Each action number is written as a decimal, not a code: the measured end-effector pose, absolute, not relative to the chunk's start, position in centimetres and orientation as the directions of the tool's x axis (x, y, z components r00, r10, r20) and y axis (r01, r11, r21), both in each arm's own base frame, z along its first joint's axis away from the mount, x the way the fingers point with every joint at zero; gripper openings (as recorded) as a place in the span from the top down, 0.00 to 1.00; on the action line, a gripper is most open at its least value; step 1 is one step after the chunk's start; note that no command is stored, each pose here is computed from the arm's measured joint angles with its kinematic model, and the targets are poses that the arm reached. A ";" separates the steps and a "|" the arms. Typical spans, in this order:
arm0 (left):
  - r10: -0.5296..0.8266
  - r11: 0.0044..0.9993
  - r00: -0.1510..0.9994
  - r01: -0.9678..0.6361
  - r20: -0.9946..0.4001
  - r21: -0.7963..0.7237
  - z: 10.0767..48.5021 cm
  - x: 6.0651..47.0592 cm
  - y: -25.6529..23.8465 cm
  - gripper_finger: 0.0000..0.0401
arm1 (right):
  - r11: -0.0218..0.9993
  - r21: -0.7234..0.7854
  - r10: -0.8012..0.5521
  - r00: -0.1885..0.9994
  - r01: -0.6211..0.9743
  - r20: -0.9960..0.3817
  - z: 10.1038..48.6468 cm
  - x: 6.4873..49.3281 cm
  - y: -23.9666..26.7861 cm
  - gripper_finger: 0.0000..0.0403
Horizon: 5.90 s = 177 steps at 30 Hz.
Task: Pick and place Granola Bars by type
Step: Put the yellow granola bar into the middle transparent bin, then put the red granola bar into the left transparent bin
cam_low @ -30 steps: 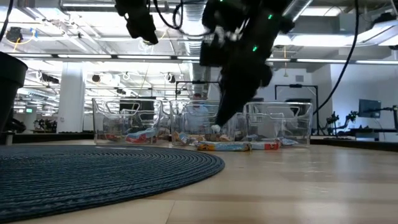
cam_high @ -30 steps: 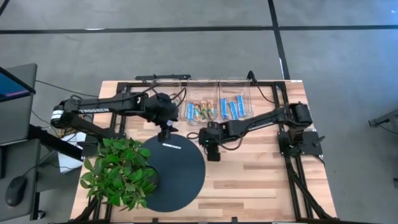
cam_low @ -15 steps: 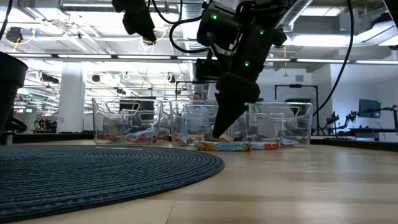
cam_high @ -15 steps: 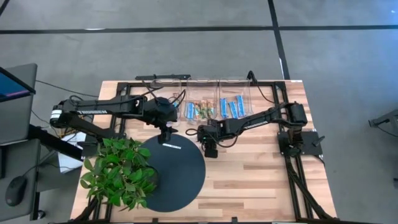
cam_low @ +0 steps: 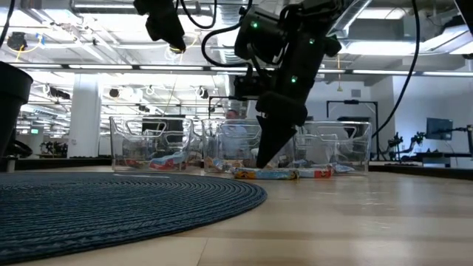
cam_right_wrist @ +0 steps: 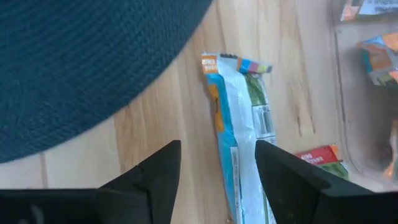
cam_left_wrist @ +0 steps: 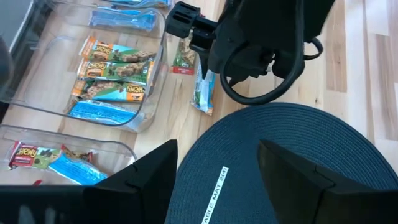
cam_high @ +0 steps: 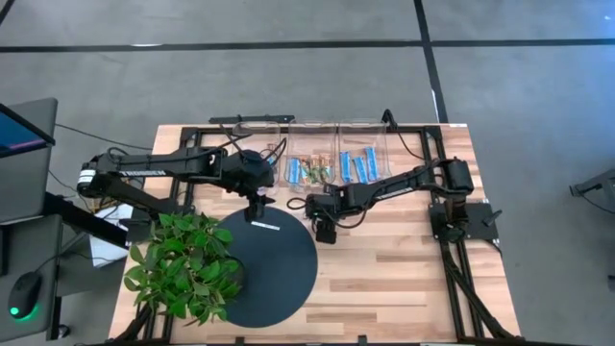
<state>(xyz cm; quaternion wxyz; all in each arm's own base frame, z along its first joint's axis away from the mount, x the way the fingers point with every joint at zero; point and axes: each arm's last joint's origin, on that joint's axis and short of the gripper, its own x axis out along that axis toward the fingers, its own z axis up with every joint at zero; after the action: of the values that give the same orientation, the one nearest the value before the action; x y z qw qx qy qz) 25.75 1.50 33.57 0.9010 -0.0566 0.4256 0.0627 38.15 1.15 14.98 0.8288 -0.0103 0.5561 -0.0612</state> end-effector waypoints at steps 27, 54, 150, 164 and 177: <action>0.068 0.986 0.630 -0.160 -0.774 -0.043 33.6 25.7 1.5 0.46 | 0.996 0.044 0.022 0.266 0.078 -0.964 15.7 36.2 6.0 0.66; 0.067 0.991 0.621 -0.135 -0.781 -0.023 33.5 25.7 1.5 0.46 | 0.993 0.011 -0.021 0.276 0.116 -0.961 15.4 35.4 4.3 0.37; 0.151 0.988 0.701 -0.121 -0.697 0.092 34.1 26.8 1.8 0.46 | 0.629 0.504 -0.218 0.757 0.592 -0.616 25.9 35.7 -15.4 0.43; 0.049 0.994 0.691 0.038 -0.722 0.104 28.0 34.1 1.1 0.46 | 0.735 0.258 -0.463 0.742 0.627 -0.484 37.1 26.8 -9.9 0.39; 0.046 0.939 0.773 0.182 -0.633 0.291 23.7 39.6 -1.9 0.46 | 0.647 0.238 -0.627 0.683 0.724 -0.374 42.1 14.9 -2.8 0.40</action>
<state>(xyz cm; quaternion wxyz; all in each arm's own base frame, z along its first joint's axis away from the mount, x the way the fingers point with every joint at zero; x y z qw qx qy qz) 39.63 -1.94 23.73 0.9261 0.1703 0.3348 -0.0366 14.91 -2.80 42.14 0.8982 0.1867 0.1300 -0.3762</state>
